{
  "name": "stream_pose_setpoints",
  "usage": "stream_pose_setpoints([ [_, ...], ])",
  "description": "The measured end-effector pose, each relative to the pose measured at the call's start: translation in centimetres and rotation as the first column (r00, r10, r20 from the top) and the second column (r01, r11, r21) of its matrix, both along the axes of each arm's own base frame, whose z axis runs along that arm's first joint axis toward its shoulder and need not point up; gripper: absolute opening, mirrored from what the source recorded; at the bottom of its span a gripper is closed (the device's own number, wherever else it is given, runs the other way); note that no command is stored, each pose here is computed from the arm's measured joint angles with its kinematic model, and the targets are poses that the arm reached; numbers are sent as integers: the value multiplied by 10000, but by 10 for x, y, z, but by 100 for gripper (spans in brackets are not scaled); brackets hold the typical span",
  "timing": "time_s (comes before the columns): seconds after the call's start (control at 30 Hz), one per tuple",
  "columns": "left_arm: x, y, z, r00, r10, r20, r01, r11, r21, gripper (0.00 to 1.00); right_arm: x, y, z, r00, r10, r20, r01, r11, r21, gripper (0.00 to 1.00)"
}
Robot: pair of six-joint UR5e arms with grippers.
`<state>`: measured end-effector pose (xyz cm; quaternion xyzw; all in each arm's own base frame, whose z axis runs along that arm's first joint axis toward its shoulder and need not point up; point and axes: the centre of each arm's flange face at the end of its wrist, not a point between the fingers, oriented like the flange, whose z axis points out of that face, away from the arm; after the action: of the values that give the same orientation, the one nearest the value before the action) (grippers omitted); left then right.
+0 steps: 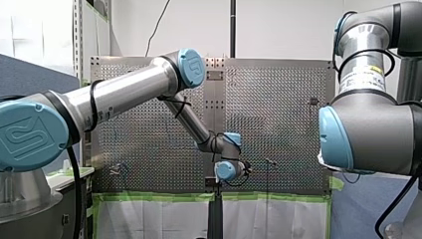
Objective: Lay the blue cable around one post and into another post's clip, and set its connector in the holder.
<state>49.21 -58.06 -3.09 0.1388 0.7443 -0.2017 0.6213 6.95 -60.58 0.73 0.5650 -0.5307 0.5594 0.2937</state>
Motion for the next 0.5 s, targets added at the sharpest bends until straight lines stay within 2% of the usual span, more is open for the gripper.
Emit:
stream_pose_setpoints([
  [0.5, 6, -3, 6, 10000, -85, 49, 86, 9999, -95, 1, -6, -4, 11, 9999, -99, -28, 99, 9999, -110, 0],
])
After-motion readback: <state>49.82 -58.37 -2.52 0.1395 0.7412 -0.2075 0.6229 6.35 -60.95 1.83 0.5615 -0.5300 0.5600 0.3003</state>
